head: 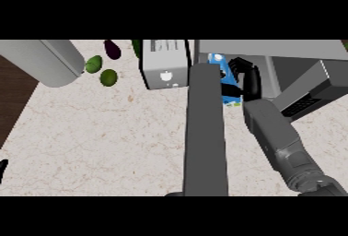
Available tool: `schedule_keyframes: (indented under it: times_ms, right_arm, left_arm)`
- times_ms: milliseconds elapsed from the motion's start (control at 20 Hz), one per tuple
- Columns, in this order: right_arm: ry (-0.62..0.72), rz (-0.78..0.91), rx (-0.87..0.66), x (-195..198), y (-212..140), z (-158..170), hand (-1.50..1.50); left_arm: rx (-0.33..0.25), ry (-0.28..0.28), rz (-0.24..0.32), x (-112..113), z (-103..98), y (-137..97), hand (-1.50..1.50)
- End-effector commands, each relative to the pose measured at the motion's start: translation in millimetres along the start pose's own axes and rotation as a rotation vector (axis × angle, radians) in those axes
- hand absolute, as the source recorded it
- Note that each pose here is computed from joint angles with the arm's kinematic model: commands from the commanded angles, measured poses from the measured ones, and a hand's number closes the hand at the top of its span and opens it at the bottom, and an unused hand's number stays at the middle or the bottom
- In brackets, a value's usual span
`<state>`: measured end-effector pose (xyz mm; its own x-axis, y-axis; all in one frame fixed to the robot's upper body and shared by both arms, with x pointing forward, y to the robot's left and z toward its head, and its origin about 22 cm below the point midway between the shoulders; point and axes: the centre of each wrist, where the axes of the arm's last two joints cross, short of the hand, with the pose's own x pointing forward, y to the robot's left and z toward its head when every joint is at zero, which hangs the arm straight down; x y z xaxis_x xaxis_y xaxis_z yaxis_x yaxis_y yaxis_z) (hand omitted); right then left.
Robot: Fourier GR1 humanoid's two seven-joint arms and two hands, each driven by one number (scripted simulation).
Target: Pick up the milk, place it into the microwave and close the microwave
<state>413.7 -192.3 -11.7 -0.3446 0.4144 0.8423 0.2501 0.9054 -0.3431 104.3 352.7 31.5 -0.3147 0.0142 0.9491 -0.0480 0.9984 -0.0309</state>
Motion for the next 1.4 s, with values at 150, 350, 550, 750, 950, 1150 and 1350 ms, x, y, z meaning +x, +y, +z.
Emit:
schedule_keyframes:
  times_ms: [150, 350, 550, 750, 950, 1150, 1350]
  right_arm:
    - [-0.079, 0.246, -0.033, 8, 4, -10, 1.5]
    - [-0.039, 0.301, -0.14, 16, -4, -26, 1.5]
    - [0.0, 0.295, -0.184, 6, -7, -16, 1.5]
    - [0.038, 0.321, -0.193, -2, -29, -20, 1.5]
    - [0.059, 0.335, -0.215, -6, -41, -21, 1.5]
    - [0.077, 0.35, -0.197, -19, -56, -11, 1.5]
    - [0.118, 0.425, -0.246, -24, -71, -11, 1.5]
  left_arm:
    - [-0.019, 0.009, 0.008, -6, 2, 1, -1.5]
    - [-0.042, 0.009, -0.004, -6, -10, -1, -1.5]
    - [-0.045, -0.002, 0.006, -7, -8, 8, -1.5]
    - [-0.053, 0.004, 0.01, -15, -13, -1, -1.5]
    - [-0.074, -0.008, 0.017, -16, -16, -1, -1.5]
    - [-0.057, 0.008, 0.017, -19, -16, -3, -1.5]
    - [-0.062, 0.008, 0.024, -23, -13, -2, -1.5]
